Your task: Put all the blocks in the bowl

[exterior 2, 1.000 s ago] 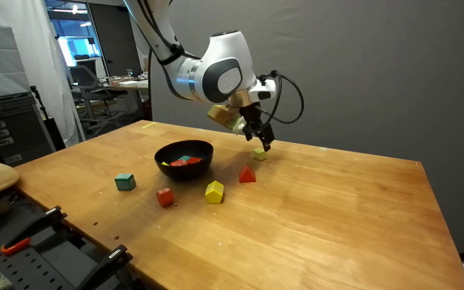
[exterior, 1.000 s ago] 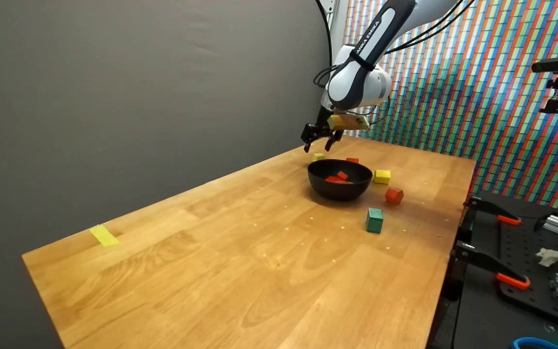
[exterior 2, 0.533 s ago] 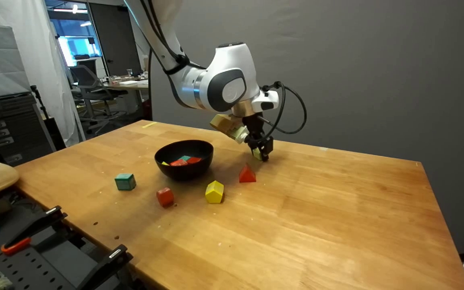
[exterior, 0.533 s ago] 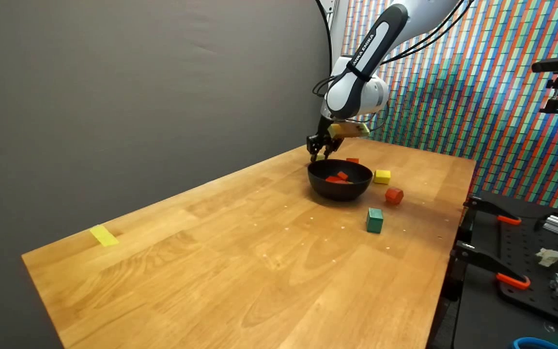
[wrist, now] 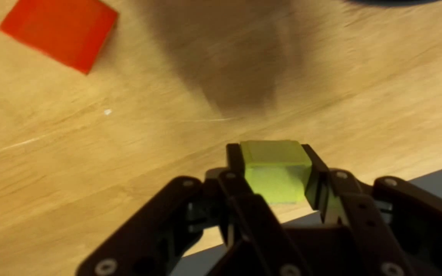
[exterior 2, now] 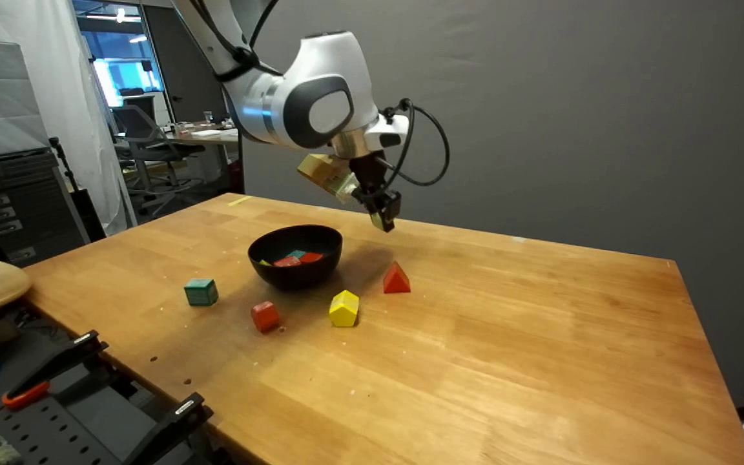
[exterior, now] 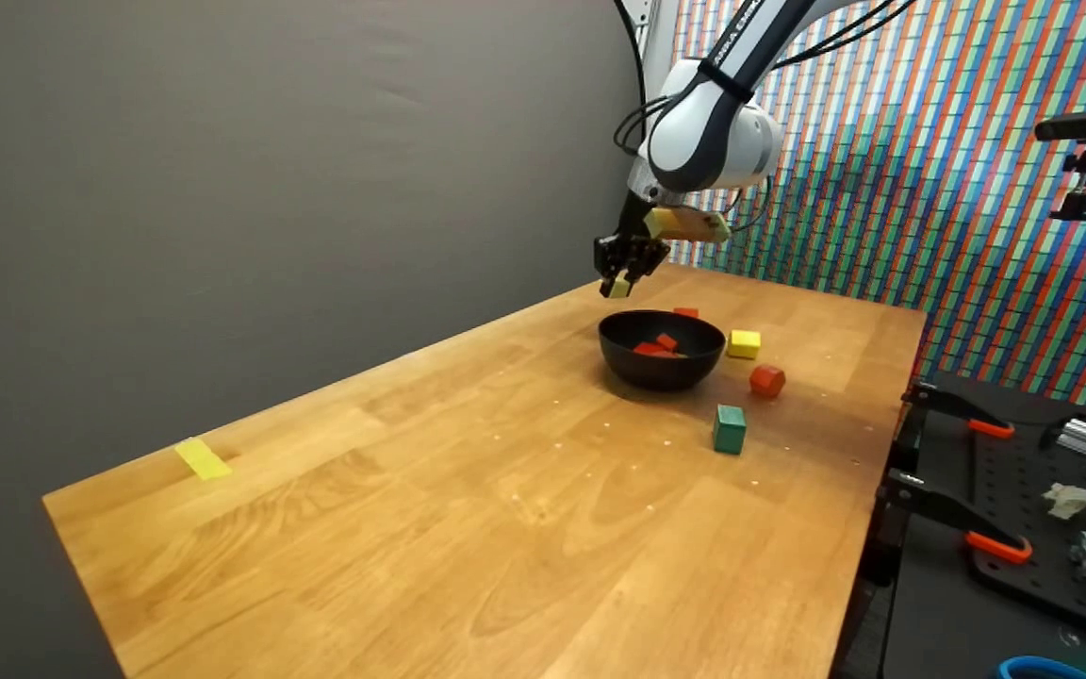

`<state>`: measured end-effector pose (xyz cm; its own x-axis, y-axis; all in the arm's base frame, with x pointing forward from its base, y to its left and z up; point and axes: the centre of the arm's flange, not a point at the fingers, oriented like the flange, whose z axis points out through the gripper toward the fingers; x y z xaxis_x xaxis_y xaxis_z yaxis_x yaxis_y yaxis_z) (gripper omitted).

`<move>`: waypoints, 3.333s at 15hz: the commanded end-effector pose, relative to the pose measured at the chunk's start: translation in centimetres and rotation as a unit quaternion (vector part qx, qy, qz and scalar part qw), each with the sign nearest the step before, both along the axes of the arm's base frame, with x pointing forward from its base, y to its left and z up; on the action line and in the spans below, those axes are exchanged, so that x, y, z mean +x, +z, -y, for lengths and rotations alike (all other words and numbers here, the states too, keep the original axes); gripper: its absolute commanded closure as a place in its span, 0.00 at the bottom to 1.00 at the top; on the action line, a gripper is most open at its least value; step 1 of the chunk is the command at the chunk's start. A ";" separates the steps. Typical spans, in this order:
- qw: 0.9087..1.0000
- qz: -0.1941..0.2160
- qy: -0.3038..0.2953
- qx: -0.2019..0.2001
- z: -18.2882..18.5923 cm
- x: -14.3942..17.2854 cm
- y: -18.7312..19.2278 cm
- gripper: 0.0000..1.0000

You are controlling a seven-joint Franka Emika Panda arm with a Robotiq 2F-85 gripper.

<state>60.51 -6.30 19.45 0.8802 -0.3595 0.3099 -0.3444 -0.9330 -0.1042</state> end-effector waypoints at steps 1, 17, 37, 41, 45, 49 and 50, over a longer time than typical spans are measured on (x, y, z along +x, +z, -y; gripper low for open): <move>0.998 -0.018 0.037 0.042 -4.0 -5.8 6.2 0.82; 0.990 -0.041 -0.137 0.010 -6.2 -15.0 8.3 0.00; 0.955 -0.060 -0.289 0.020 6.0 -5.3 -2.2 0.00; 0.954 -0.052 -0.295 0.013 7.1 -3.7 -3.6 0.26; 0.949 -0.058 -0.309 0.020 7.1 -3.7 -4.8 0.55; 0.946 -0.077 -0.315 0.030 5.7 -5.4 -3.4 0.79; 0.948 -0.074 -0.309 0.032 5.1 -5.8 -2.4 0.79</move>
<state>55.88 -12.87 14.57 0.5112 -0.8422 0.1716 -0.8493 -0.5256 -0.0495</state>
